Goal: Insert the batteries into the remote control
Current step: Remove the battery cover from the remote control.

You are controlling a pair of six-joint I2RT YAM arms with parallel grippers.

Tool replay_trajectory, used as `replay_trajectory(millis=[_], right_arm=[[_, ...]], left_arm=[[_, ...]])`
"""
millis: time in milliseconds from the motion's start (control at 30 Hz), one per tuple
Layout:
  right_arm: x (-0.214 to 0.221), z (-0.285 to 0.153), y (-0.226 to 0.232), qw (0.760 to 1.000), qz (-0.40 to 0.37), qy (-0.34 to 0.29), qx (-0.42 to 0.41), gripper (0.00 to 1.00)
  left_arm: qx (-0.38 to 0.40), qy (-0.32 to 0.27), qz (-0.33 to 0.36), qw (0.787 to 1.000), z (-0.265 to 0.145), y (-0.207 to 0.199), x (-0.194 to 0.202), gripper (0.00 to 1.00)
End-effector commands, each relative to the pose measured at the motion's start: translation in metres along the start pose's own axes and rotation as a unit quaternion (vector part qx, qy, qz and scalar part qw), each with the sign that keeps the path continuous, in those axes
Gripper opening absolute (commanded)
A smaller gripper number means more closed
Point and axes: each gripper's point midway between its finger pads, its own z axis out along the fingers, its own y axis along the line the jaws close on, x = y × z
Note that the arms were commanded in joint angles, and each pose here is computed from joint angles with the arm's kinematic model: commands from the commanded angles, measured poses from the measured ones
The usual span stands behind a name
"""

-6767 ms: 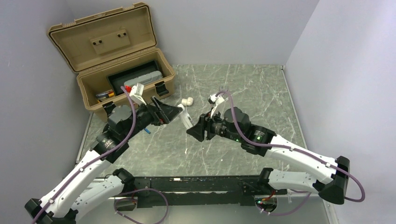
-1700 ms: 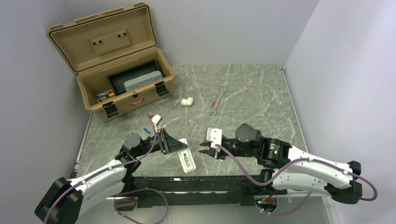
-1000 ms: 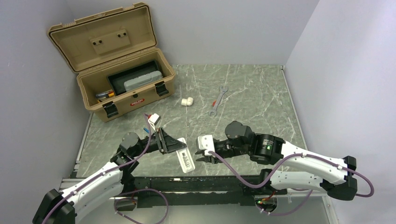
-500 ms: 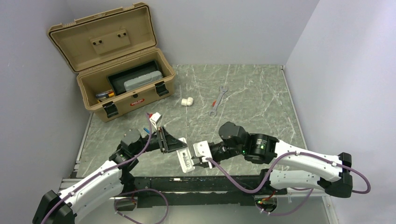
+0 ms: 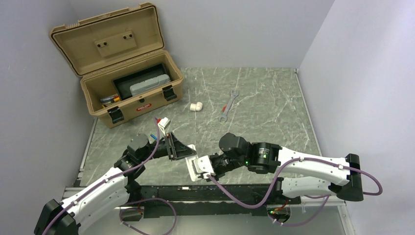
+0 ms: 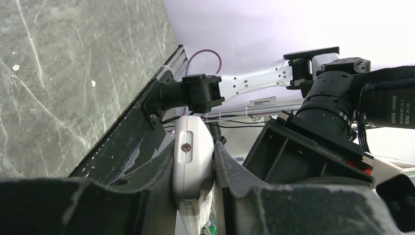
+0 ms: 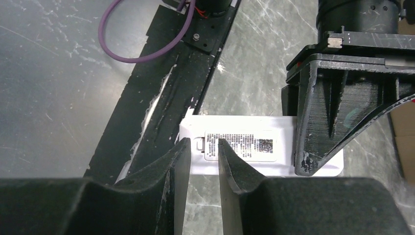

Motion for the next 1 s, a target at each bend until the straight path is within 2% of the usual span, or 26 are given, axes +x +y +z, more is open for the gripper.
replay_trajectory(millis=[0, 433, 967], right_arm=[[-0.0273, -0.0050, -0.0174, 0.998, -0.045, -0.034, 0.036, 0.29], [-0.0252, -0.0016, -0.0135, 0.998, -0.054, -0.026, 0.031, 0.33], [-0.0216, -0.0009, -0.0157, 0.996, -0.069, -0.013, 0.047, 0.31]], left_arm=[[0.033, 0.001, 0.032, 0.999, 0.0000, -0.0248, -0.0039, 0.00], [0.035, -0.001, 0.029, 0.999, -0.0011, -0.0263, -0.0036, 0.00], [0.035, -0.001, 0.026, 0.999, -0.0010, -0.0299, -0.0034, 0.00]])
